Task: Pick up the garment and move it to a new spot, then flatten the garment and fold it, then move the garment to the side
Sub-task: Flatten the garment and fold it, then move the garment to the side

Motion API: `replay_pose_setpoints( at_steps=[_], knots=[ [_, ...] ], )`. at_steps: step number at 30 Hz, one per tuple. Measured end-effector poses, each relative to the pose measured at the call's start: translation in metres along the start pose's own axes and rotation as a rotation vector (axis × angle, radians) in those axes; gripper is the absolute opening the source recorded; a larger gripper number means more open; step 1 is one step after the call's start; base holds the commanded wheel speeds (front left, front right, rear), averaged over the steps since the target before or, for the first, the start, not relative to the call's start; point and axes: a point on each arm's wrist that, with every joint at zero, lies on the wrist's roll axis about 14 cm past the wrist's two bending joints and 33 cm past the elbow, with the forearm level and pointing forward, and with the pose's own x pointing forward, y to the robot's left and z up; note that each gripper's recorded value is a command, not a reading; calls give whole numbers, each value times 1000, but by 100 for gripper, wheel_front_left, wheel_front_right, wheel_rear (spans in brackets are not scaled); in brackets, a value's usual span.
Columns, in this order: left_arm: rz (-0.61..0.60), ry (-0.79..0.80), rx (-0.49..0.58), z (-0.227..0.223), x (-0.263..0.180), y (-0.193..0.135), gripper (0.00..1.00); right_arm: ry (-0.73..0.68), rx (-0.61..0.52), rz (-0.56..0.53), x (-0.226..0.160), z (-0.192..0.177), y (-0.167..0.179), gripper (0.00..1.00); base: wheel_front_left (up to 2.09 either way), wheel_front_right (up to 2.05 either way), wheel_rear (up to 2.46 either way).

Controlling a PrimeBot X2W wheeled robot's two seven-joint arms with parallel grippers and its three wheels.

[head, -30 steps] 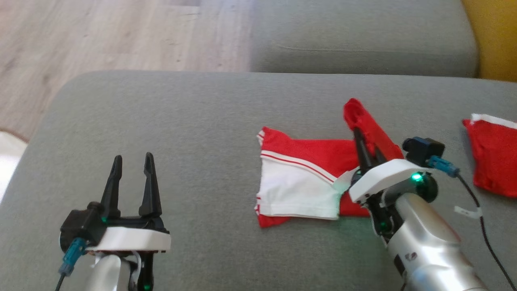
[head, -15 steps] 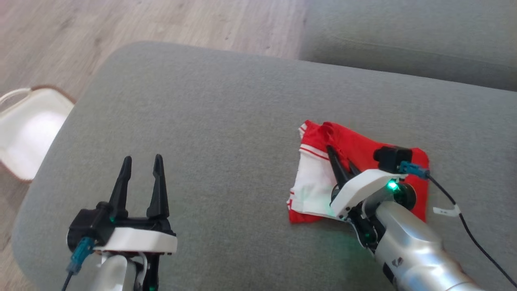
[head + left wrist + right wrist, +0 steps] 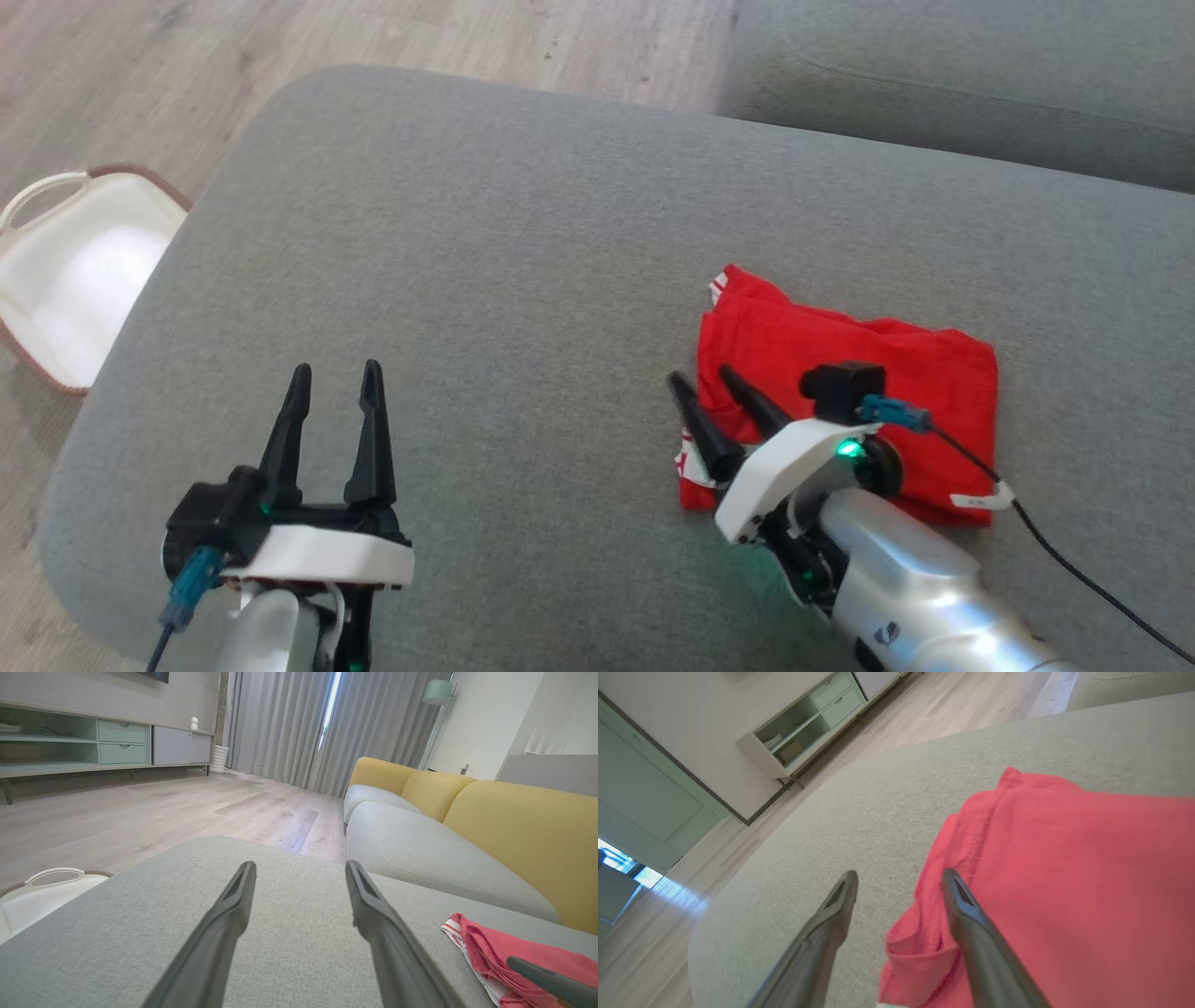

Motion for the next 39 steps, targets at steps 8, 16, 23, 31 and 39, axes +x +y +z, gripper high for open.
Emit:
replay_pose_setpoints(
  at_steps=[8,16,23,31,39],
  knots=[
    [-64,-10,-5,3,15,-20,100,-57,16,27,-9,18,10,100,0,0,0],
    [-179,-28,-20,6,34,-60,100,-350,-166,-217,-51,129,-69,100,0,0,0],
    [-254,-40,-34,9,46,-88,100,-486,-238,-479,-136,144,-134,100,0,0,0],
    [-319,-16,-57,-1,51,-116,100,-544,-259,-650,-200,122,-151,100,0,0,0],
    [-319,26,-49,-17,42,-116,100,-520,-210,-679,-216,90,-146,100,0,0,0]
  ],
)
